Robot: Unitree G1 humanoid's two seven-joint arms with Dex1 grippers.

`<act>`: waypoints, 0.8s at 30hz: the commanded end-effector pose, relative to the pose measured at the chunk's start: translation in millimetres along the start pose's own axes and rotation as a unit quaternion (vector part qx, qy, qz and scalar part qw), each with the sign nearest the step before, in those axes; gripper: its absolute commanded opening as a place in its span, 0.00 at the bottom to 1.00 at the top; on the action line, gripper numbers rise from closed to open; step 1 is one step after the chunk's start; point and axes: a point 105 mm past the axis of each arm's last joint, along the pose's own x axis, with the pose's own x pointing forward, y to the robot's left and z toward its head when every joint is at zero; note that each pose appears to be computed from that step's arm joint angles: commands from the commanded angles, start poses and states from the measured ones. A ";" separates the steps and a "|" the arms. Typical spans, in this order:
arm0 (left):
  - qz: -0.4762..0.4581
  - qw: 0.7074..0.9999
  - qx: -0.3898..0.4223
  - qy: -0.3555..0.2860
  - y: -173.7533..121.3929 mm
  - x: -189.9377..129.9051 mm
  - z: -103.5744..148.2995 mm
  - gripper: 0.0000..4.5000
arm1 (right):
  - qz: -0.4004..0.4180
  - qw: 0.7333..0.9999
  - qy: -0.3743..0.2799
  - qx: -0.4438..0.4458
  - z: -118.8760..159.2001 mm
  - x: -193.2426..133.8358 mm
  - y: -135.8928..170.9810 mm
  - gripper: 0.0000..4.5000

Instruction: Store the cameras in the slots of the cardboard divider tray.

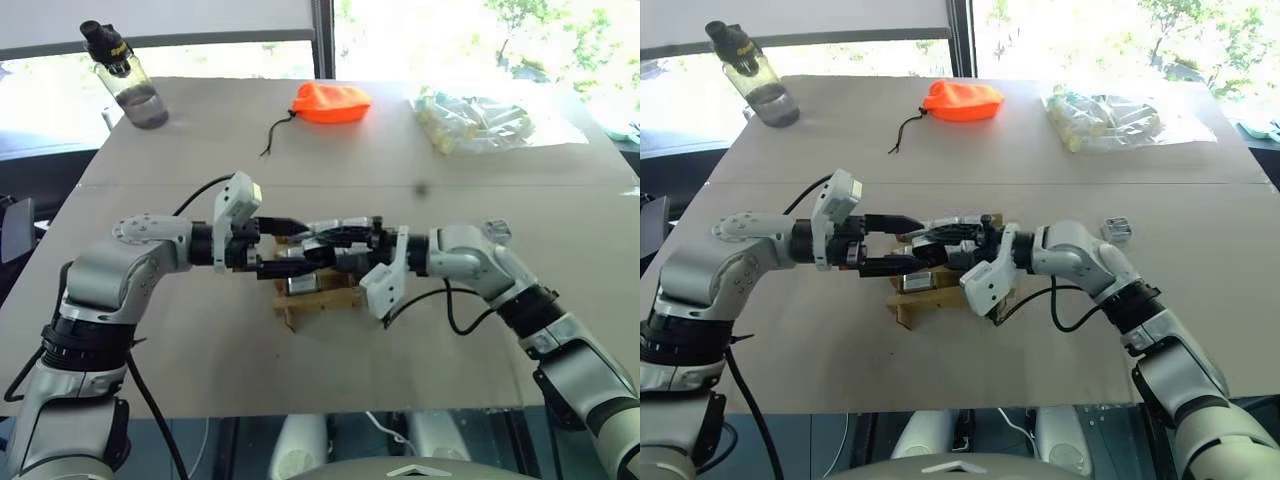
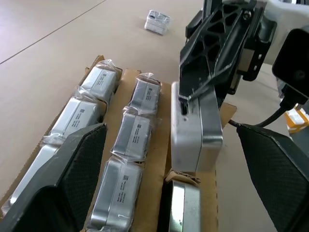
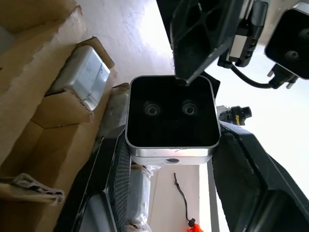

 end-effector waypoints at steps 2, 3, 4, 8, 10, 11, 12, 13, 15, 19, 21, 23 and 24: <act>-0.021 1.000 0.009 0.003 -5.4 0.4 7.4 1.00 | -0.011 1.000 -0.012 -0.016 4.5 -1.1 -3.9 0.41; -0.025 1.000 0.008 0.006 -5.5 0.4 7.4 1.00 | -0.009 1.000 -0.012 -0.017 4.6 -0.7 -2.8 0.41; -0.028 1.000 0.006 0.009 -5.5 0.5 7.1 0.88 | -0.007 1.000 -0.012 -0.017 4.4 -0.3 -2.2 0.41; -0.041 0.999 0.004 0.022 -6.4 1.0 5.1 0.56 | -0.007 1.000 -0.014 -0.021 4.9 1.5 -3.3 0.41; -0.045 0.999 0.003 0.025 -6.8 1.8 4.7 0.37 | -0.007 1.000 -0.017 -0.024 6.2 1.8 -4.1 0.41; -0.049 0.998 0.001 0.030 -7.6 2.4 3.7 0.26 | -0.007 1.000 -0.018 -0.024 6.9 2.0 -4.2 0.41; -0.053 0.998 0.001 0.036 -8.4 2.7 2.4 0.15 | -0.008 1.000 -0.018 -0.024 7.3 2.2 -4.4 0.41; -0.056 0.998 0.001 0.043 -8.7 2.9 0.4 0.15 | -0.008 0.999 -0.018 -0.024 7.3 2.4 -4.7 0.41; -0.058 0.997 0.002 0.056 -8.8 2.9 -3.9 0.15 | -0.011 0.999 -0.017 -0.026 6.8 2.5 -6.6 0.41; -0.061 0.996 0.005 0.061 -8.6 3.1 -5.6 0.15 | 0.001 1.000 -0.001 -0.008 3.3 1.2 -4.5 0.65; -0.055 0.997 0.009 0.054 -5.6 4.1 -3.1 0.15 | -0.008 1.000 -0.003 -0.001 4.3 -0.7 -6.7 0.78; -0.051 0.997 0.019 0.049 -3.8 5.2 -0.7 0.15 | -0.031 0.999 -0.003 0.020 4.9 -4.7 -12.3 1.00; -0.050 0.997 0.025 0.046 -3.0 5.6 0.7 0.15 | -0.037 0.999 -0.001 0.036 4.3 -8.1 -13.8 1.00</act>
